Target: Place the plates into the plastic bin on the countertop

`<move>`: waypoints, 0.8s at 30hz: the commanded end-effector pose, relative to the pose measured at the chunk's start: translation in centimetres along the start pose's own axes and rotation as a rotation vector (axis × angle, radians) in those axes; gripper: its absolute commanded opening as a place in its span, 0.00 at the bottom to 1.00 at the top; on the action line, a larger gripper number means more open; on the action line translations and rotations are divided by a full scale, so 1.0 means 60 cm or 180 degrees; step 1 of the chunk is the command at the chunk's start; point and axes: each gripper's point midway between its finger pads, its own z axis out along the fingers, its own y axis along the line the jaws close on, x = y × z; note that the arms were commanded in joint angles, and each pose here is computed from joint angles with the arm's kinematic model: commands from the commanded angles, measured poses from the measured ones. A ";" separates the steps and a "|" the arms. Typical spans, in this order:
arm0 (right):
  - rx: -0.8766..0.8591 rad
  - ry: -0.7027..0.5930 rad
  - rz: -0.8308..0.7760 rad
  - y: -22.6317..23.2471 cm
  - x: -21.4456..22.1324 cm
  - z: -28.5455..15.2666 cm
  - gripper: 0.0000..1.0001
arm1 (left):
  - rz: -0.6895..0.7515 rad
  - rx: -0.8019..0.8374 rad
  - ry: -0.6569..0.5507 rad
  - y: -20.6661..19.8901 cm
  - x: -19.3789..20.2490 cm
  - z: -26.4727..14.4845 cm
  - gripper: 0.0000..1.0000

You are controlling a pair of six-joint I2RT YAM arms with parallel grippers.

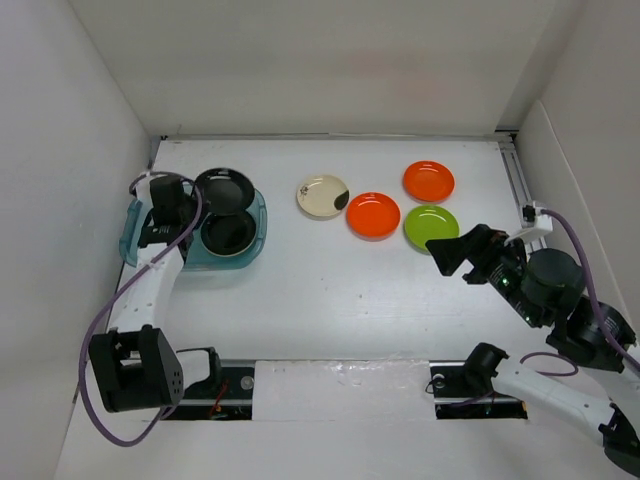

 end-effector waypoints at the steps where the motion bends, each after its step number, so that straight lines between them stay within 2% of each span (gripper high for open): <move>1: -0.0179 -0.0111 0.0003 0.024 -0.015 0.009 0.99 | -0.0161 -0.0431 -0.0104 0.059 -0.004 0.006 0.00; 4: -0.0245 -0.0093 0.0012 0.034 -0.014 0.013 0.99 | -0.0261 -0.0737 -0.0187 0.091 -0.003 0.021 0.00; 8: -0.0251 -0.0055 -0.0029 0.035 -0.010 0.016 0.99 | -0.0288 -0.0796 -0.0183 0.105 0.006 0.029 0.00; 9: -0.0251 -0.0055 -0.0029 0.035 -0.010 0.016 0.99 | -0.0290 -0.0779 -0.0160 0.103 0.008 0.029 0.08; 11: -0.0249 -0.0052 -0.0031 0.032 -0.009 0.012 0.99 | -0.0297 -0.0749 -0.0182 0.102 0.006 0.022 0.37; 12: -0.0226 -0.0070 -0.0030 0.030 -0.011 0.012 0.99 | -0.0304 -0.0718 -0.0206 0.098 0.002 0.018 0.71; 14: -0.0225 -0.0070 -0.0030 0.030 -0.011 0.012 0.99 | -0.0327 -0.0611 -0.0287 0.084 -0.011 0.003 0.94; 15: -0.0186 -0.0067 -0.0040 0.025 -0.007 0.016 0.99 | -0.0320 -0.0452 -0.0303 0.063 -0.019 -0.003 1.00; 17: -0.0185 -0.0067 -0.0041 0.025 -0.007 0.016 0.99 | -0.0138 -0.0157 -0.0296 0.017 -0.024 -0.019 1.00; 20: -0.0202 -0.0088 -0.0029 0.028 -0.010 0.016 0.99 | 0.0182 0.0659 -0.0124 -0.102 -0.005 -0.056 1.00; 21: -0.0199 -0.0084 -0.0031 0.030 -0.010 0.021 0.99 | 0.0272 0.0871 -0.0028 -0.137 0.013 -0.056 1.00; 22: -0.0152 -0.0088 -0.0070 0.027 -0.009 0.025 0.99 | 0.0469 0.1278 0.0225 -0.206 0.063 -0.085 1.00; 24: -0.0070 -0.0117 -0.0080 0.021 -0.011 0.030 0.99 | 0.0763 0.1511 0.0431 -0.265 0.127 -0.104 1.00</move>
